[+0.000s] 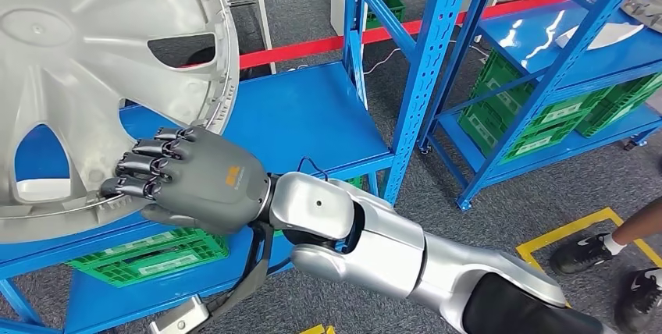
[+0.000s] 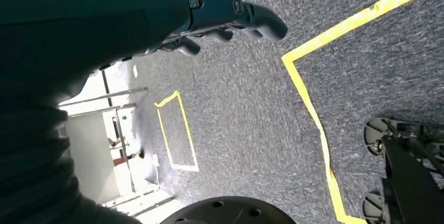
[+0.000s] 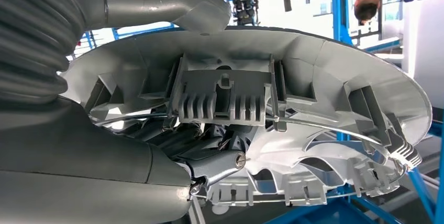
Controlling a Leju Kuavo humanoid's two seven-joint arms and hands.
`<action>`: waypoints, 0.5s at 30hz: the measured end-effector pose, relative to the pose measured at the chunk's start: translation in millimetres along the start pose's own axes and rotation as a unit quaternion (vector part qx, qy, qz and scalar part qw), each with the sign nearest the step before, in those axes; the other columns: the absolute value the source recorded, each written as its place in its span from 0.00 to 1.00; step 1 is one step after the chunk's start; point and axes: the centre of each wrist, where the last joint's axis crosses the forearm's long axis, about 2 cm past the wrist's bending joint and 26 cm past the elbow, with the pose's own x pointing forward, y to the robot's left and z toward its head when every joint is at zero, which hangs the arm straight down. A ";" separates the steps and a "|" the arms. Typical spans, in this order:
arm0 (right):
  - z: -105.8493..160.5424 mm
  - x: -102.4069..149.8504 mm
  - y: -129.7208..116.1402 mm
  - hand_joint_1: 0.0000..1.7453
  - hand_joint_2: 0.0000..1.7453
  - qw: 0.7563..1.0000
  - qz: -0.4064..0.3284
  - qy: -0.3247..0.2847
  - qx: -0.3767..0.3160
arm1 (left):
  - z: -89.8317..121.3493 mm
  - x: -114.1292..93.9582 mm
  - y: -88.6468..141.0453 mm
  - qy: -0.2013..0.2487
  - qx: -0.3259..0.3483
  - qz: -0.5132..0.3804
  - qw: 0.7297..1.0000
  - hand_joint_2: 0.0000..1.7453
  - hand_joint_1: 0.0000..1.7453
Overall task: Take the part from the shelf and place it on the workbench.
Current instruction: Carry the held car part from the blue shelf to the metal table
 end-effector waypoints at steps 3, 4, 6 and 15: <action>2.6 -1.0 0.1 1.00 1.00 1.000 0.001 0.001 0.001 | 0.0 0.7 0.3 -0.001 -0.006 0.005 1.000 1.00 0.00; 3.4 -1.2 0.1 1.00 1.00 1.000 0.001 0.002 0.002 | 0.0 0.8 0.3 -0.001 -0.008 0.006 1.000 1.00 0.00; 4.9 -1.8 0.1 1.00 1.00 1.000 0.001 0.002 0.002 | 0.0 0.9 0.2 -0.001 -0.014 0.007 1.000 1.00 0.00; 10.9 -2.1 2.2 1.00 1.00 1.000 -0.005 0.014 0.003 | 0.0 0.6 -0.6 -0.001 -0.046 0.015 0.999 1.00 0.00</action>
